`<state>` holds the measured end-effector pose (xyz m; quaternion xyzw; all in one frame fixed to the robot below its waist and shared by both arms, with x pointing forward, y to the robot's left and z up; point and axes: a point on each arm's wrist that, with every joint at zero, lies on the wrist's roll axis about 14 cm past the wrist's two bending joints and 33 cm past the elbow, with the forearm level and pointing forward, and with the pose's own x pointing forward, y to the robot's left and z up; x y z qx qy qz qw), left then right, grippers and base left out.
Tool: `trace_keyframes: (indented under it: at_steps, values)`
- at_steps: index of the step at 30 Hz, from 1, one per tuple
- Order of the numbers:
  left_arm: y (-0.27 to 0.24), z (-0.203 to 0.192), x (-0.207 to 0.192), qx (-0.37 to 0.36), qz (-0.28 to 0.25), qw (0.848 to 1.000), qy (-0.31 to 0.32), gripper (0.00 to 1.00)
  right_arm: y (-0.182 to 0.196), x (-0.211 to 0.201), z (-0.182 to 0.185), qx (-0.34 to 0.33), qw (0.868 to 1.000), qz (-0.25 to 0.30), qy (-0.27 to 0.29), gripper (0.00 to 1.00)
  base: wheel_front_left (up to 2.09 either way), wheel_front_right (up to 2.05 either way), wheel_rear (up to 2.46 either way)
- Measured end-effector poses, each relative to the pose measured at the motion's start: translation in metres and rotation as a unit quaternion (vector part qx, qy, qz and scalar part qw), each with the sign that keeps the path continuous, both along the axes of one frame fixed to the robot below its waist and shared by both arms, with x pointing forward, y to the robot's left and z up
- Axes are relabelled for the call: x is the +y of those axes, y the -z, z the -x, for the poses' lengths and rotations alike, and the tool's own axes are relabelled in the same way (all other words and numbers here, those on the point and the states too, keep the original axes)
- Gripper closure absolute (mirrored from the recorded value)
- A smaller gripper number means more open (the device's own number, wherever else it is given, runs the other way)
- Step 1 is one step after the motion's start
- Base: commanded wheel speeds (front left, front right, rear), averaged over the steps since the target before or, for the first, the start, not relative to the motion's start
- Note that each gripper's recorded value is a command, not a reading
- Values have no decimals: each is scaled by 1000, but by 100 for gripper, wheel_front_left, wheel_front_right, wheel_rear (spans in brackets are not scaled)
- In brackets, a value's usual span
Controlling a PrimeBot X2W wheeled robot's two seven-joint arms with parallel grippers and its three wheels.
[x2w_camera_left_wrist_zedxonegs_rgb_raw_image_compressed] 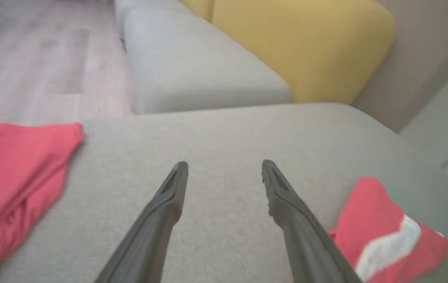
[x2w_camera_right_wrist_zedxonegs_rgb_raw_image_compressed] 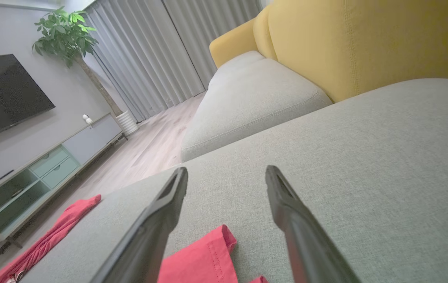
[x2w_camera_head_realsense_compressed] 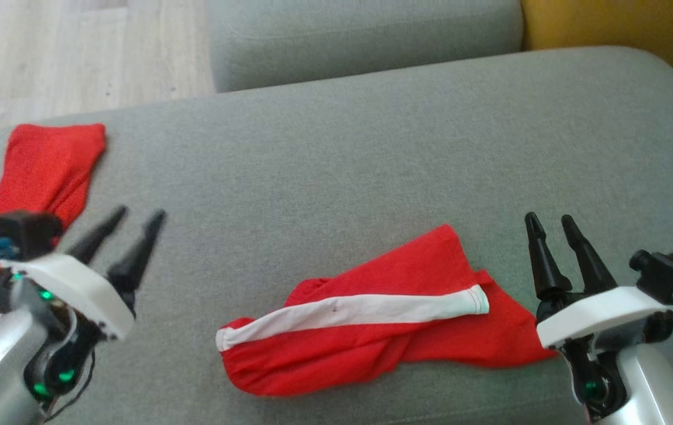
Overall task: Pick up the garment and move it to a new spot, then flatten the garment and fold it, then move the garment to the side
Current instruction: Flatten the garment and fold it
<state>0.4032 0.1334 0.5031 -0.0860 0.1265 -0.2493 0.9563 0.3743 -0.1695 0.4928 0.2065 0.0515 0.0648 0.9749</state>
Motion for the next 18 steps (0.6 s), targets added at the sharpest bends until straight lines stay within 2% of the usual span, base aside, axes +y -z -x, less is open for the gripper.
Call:
trace_keyframes:
  at_steps: [4,8,11,13,18]
  values:
    - [-27,-7,23,-69,-1,993,-91,0,-11,0,1,-31,999,4,9,0,0,0,0]
    - [-29,3,38,-86,6,981,-175,0,-12,-8,4,-47,998,25,23,0,0,0,0]
    - [-57,14,39,-155,14,965,-210,0,-8,-5,8,-50,998,39,19,0,0,0,0]
    - [-59,26,42,-180,-3,958,-222,0,-5,-2,11,-51,998,46,15,0,0,0,0]
    - [-27,60,44,-152,-14,957,-247,0,12,2,26,-30,997,65,5,0,0,0,0]
